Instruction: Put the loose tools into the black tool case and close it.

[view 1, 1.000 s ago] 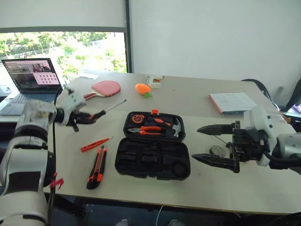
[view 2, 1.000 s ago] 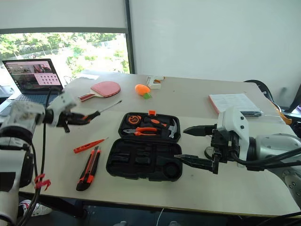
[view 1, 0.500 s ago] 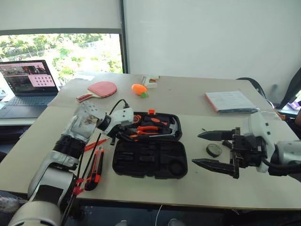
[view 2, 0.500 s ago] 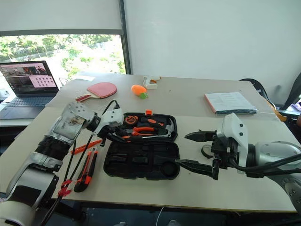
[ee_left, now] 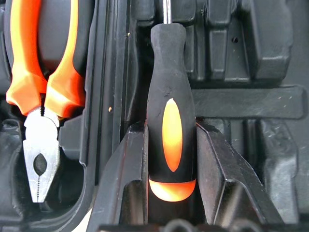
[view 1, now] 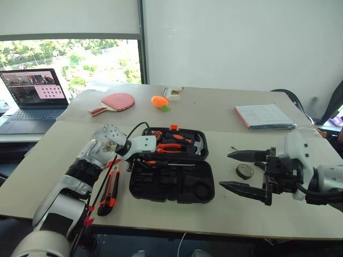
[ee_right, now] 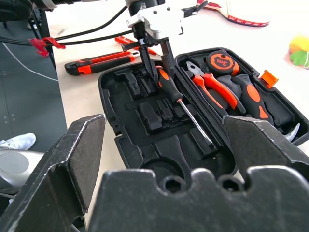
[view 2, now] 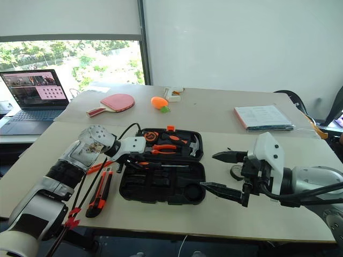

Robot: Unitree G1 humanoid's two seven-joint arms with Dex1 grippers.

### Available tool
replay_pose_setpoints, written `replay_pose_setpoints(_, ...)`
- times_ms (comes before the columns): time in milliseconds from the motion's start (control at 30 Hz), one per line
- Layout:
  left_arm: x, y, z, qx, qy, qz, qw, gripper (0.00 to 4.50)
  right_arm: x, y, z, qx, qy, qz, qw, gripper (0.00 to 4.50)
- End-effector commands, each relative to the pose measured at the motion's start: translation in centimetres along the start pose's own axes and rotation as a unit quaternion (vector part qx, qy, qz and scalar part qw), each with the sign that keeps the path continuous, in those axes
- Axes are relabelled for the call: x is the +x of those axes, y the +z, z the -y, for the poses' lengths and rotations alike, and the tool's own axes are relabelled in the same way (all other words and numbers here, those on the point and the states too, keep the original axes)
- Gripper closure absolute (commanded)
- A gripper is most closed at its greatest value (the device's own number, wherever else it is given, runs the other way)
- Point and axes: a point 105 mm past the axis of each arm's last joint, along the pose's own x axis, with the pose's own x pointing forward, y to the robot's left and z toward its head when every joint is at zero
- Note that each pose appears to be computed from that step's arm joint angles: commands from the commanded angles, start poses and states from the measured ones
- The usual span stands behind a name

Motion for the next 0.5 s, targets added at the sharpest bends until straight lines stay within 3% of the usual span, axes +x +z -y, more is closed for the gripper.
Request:
replay_pose_setpoints(33,-1.1,1.7,-1.0,0.024,0.015,0.016,0.999,1.74,-0.3,1.0,0.0,-0.019,-0.007,0.015,1.0,0.0)
replay_pose_setpoints(133,-2.6,3.6,-0.9,0.014,0.002,0.065,0.998,0.8,-0.3,0.9,-0.1,-0.018,-0.006,0.014,1.0,0.0)
replay_pose_setpoints(233,-4.3,4.7,-0.3,0.035,-0.022,0.093,0.995,0.8,-0.3,0.8,-0.1,-0.015,-0.007,0.013,1.0,0.0)
replay_pose_setpoints(300,-5.1,5.1,0.1,0.045,-0.034,0.095,0.994,1.2,-0.3,0.6,-0.1,-0.013,-0.009,0.012,1.0,0.0)
replay_pose_setpoints(500,-2.7,5.9,-0.4,0.061,-0.031,0.085,0.994,3.21,-0.1,0.4,0.0,-0.013,-0.011,0.01,1.0,0.0)
